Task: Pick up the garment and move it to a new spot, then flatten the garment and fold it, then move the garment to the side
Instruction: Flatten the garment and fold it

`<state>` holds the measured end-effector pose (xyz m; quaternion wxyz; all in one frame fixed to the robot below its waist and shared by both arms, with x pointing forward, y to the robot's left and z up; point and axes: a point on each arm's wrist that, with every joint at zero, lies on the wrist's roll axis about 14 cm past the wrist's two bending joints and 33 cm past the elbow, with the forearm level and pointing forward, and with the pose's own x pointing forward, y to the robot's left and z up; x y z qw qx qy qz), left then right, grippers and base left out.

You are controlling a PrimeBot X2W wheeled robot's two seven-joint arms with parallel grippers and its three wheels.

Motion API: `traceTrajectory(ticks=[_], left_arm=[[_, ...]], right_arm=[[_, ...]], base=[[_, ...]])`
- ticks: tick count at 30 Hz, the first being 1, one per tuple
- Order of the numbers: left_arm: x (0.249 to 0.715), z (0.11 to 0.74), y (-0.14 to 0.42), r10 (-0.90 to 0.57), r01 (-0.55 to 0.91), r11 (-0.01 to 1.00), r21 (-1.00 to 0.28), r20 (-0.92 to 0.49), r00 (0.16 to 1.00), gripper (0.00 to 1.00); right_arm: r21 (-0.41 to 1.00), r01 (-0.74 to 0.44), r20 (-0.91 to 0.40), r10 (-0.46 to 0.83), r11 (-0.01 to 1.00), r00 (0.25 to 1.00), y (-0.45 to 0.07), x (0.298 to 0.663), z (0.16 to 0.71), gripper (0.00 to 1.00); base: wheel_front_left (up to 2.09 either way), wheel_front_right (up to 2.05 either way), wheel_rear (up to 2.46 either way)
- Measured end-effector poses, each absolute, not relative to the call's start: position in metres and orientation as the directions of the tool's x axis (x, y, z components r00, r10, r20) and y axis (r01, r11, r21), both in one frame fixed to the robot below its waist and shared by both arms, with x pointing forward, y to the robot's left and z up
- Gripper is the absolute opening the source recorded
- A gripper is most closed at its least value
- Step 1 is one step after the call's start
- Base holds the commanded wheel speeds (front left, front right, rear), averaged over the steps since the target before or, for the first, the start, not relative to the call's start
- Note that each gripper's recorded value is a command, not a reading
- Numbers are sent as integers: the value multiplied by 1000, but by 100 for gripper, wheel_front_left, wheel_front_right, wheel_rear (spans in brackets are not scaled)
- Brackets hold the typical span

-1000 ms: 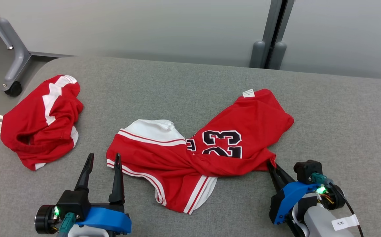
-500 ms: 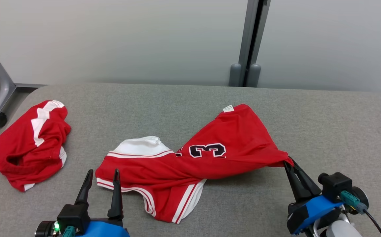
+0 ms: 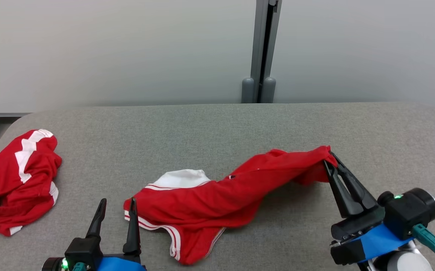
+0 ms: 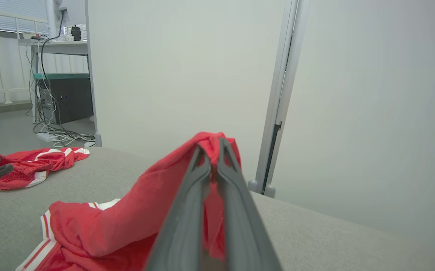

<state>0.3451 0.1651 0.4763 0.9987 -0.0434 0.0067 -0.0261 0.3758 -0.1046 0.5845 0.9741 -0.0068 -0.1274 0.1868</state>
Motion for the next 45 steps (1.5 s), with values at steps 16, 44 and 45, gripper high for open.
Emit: traceTrajectory(ticks=[16, 44, 45], left_arm=[[348, 475, 163, -53, 51, 994, -99, -14, 998, 100], [345, 473, 179, 4, -7, 994, -110, -26, 1000, 100], [345, 472, 180, 9, -12, 994, -110, -29, 1000, 100]], right_arm=[[-131, -361, 349, 384, 923, 855, -99, 355, 656, 0], [-192, -251, 97, 273, 949, 957, -160, 472, 572, 0], [-202, -247, 81, 268, 948, 960, -163, 478, 568, 0]], base=[[0, 0, 0], [0, 0, 0], [0, 0, 0]])
